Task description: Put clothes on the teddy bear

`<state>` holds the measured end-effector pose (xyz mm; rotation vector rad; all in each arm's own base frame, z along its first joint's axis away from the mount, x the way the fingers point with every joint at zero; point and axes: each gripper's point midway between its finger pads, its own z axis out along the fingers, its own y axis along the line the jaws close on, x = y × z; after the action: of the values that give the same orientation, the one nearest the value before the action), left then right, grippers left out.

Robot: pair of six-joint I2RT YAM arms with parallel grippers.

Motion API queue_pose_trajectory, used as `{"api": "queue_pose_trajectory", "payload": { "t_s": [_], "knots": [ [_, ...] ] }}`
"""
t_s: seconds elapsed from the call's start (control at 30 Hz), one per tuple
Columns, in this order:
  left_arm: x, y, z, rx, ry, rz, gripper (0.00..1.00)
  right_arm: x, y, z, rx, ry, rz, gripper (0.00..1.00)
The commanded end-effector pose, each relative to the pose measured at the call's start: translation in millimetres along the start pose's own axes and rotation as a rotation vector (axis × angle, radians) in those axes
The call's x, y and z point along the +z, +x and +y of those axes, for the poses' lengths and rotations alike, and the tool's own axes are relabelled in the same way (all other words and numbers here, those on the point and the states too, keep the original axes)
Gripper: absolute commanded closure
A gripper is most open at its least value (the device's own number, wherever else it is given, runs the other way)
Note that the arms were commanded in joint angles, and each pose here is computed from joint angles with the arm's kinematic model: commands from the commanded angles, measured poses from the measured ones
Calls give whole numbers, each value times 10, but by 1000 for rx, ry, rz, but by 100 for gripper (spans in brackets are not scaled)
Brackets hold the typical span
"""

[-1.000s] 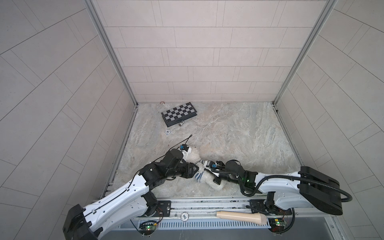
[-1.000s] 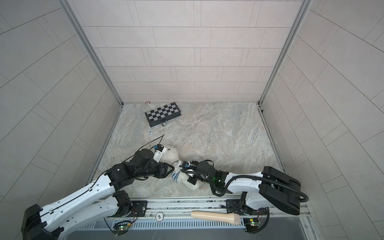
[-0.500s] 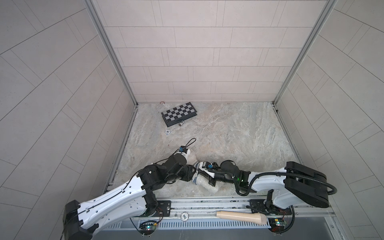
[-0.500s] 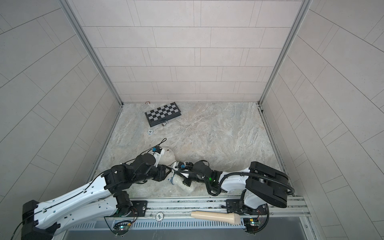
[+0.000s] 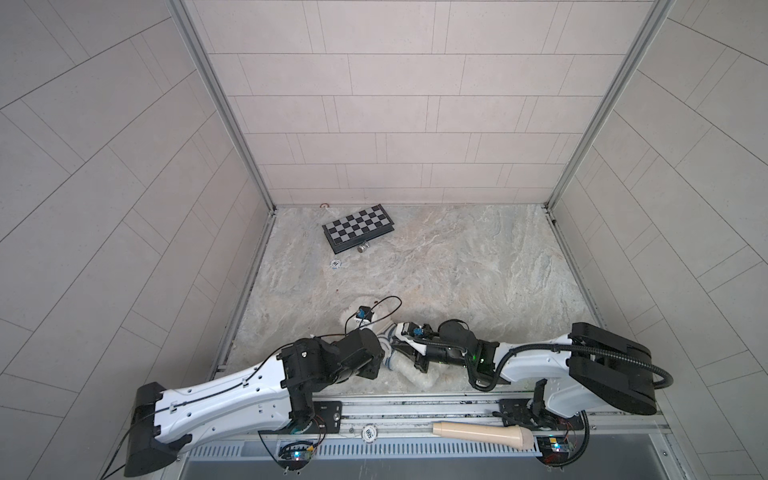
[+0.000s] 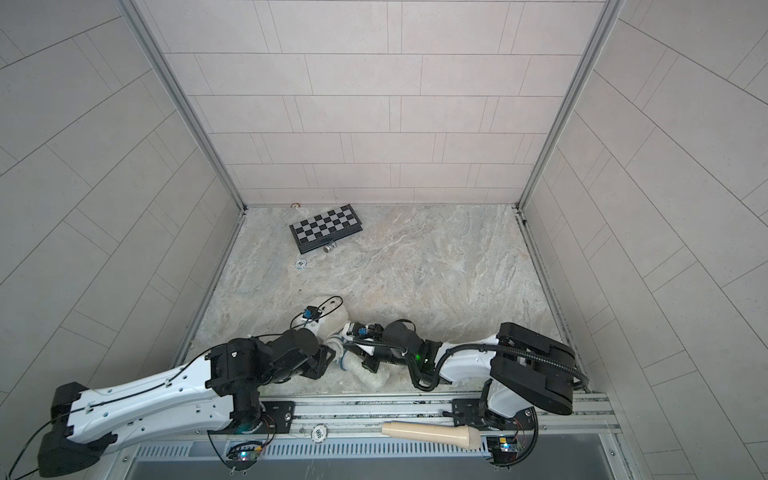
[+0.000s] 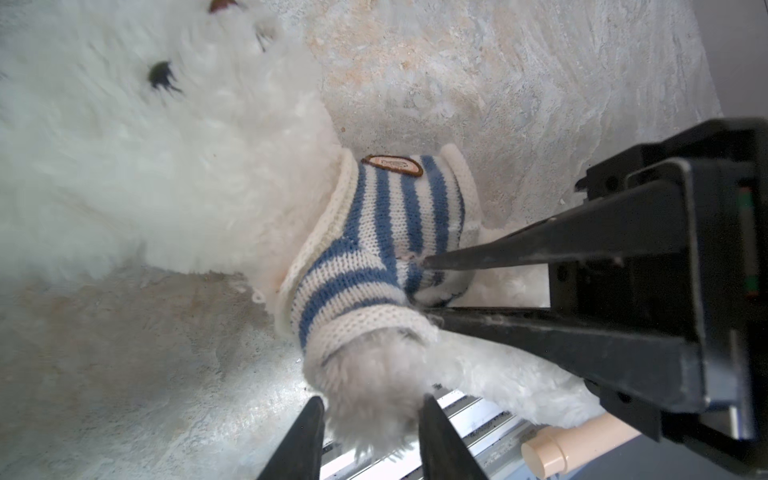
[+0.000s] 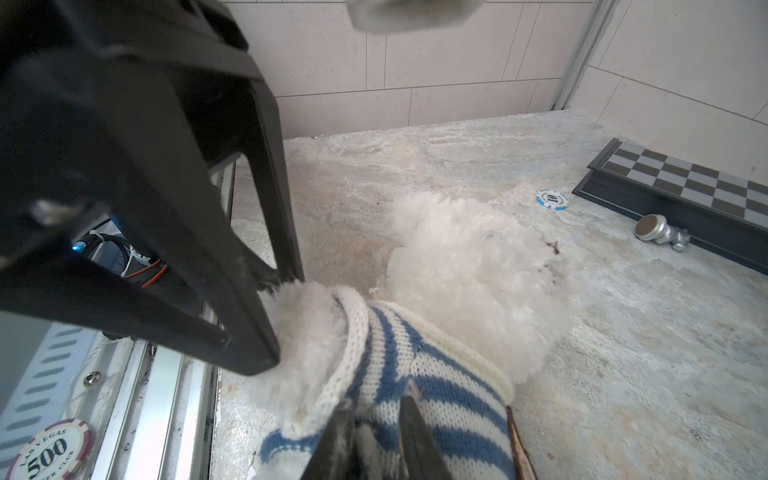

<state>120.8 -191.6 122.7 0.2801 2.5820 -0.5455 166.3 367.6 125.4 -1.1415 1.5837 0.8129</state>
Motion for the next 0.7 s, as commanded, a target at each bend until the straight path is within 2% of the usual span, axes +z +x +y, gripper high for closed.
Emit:
{"api": "queue_pose_trajectory", "payload": {
  "t_s": [0.0, 0.07, 0.2, 0.23, 0.33, 0.4, 0.67],
  "knots": [
    [36, -6, 45, -12, -26, -15, 70, -4, -114, 16, 9, -2, -26, 75],
    [60, 18, 35, -19, -17, -7, 72, -3, -122, 13, 9, -1, -24, 73],
    [103, 34, 48, -33, -4, -21, 66, 18, -88, -1, 3, 6, -4, 68],
    [107, 26, 43, -33, 1, -28, 69, 22, -86, -4, 3, 7, -4, 67],
    [100, 4, 92, -28, -14, -41, 90, 27, -71, -9, 10, 10, 0, 67],
    [90, -20, 110, -29, -8, -48, 100, 23, -33, -22, 13, 19, 11, 67],
    [30, -165, 318, -44, -12, -63, 100, 58, 165, -16, 24, 17, 67, 67]
  ]
}}
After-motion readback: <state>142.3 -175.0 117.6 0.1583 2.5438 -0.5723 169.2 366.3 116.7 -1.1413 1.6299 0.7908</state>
